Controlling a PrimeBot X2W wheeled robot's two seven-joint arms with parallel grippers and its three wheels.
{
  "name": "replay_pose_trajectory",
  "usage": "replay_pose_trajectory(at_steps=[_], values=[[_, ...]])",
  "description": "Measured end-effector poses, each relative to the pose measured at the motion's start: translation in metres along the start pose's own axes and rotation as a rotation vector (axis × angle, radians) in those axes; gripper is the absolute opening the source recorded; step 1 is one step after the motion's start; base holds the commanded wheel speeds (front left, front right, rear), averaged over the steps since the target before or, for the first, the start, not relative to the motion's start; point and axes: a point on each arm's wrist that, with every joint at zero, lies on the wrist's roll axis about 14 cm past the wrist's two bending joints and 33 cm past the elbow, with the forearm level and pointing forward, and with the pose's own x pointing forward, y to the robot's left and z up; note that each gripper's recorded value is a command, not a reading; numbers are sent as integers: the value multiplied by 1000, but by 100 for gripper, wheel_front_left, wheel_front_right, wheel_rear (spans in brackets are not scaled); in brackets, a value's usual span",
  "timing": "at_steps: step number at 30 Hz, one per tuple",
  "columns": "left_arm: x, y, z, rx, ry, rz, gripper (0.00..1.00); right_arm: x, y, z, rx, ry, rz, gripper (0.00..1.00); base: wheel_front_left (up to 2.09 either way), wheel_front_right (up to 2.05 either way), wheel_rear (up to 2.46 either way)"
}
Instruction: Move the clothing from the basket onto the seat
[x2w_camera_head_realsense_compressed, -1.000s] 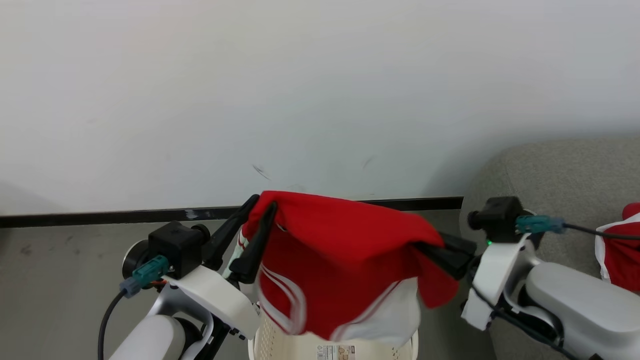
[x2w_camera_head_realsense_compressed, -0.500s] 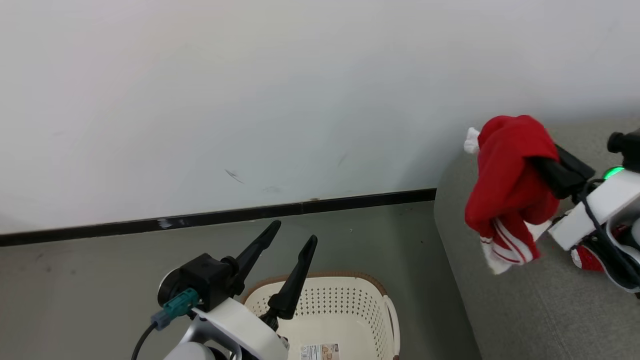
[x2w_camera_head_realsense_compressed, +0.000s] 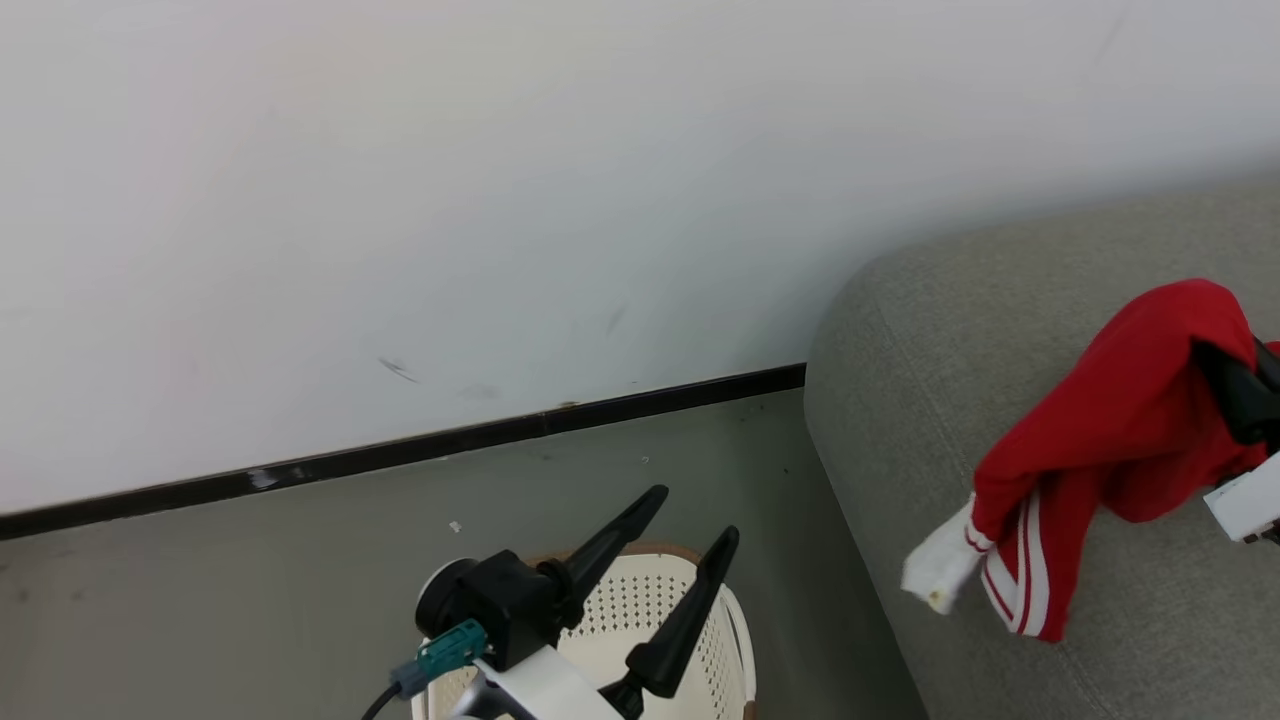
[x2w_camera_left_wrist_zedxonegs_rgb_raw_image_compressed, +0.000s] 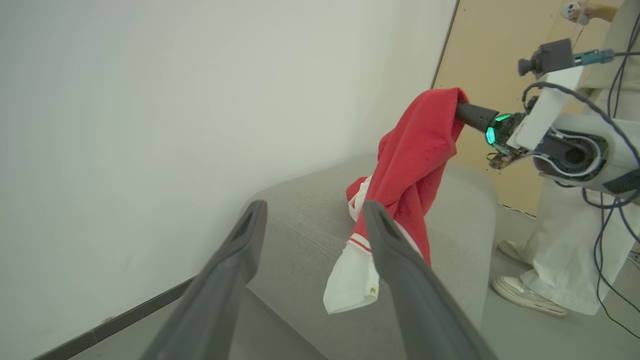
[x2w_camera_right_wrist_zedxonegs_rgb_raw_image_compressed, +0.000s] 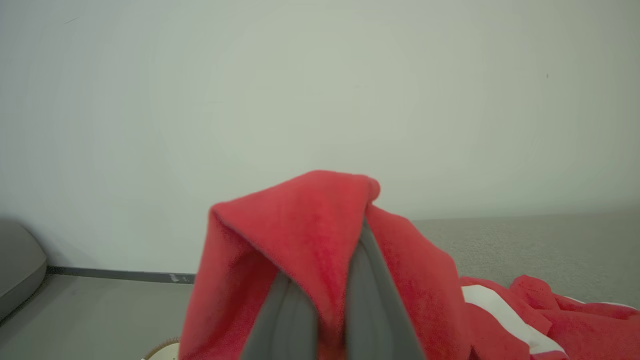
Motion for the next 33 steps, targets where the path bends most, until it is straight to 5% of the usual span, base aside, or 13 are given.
replay_pose_trajectory(at_steps=[18, 26, 33], values=[[17, -69, -34, -76, 61, -246, 100, -109, -74, 9, -65, -23, -335, 0, 0, 0, 0], [22, -83, -45, -94, 81, -295, 100, -135, -72, 9, -70, -27, -381, 0, 0, 0, 0], [29, -77, -48, -93, 77, -272, 100, -121, -56, 11, -70, -33, -327, 0, 0, 0, 0]])
